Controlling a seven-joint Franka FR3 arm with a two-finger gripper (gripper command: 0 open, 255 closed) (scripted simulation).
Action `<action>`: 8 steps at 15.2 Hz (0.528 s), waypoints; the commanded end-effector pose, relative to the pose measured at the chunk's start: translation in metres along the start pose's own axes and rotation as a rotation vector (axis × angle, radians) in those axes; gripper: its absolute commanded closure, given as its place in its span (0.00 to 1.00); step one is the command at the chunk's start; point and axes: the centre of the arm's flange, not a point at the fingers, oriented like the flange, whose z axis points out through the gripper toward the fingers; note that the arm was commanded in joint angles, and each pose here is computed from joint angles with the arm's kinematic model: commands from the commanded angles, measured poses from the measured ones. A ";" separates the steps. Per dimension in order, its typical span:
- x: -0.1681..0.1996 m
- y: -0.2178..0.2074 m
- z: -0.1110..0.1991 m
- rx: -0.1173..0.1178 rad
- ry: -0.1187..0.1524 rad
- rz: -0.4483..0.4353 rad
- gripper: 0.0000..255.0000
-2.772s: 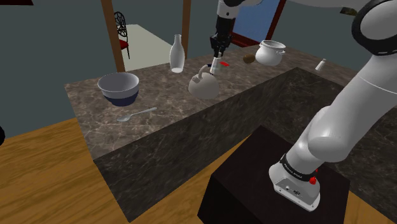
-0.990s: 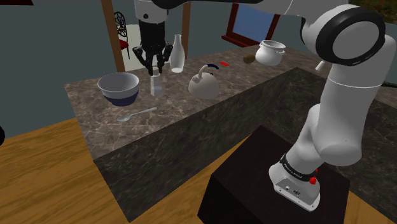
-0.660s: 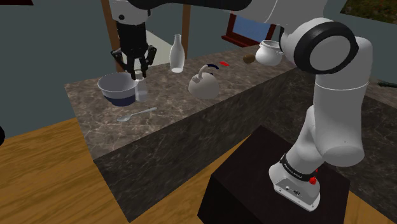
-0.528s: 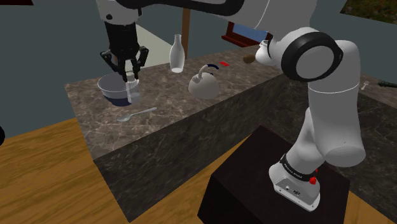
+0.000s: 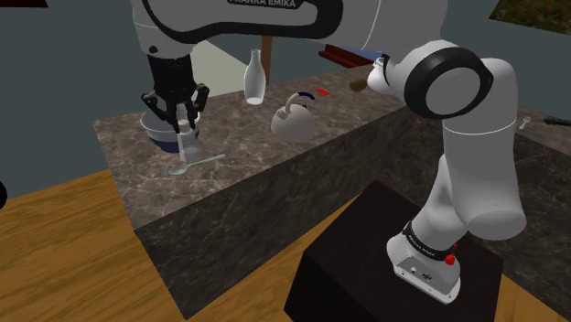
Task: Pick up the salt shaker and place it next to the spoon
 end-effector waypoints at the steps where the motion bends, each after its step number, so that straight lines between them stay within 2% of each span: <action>1: 0.000 0.000 0.011 0.001 0.000 0.000 1.00; 8: 0.000 0.000 0.048 0.001 0.000 0.000 1.00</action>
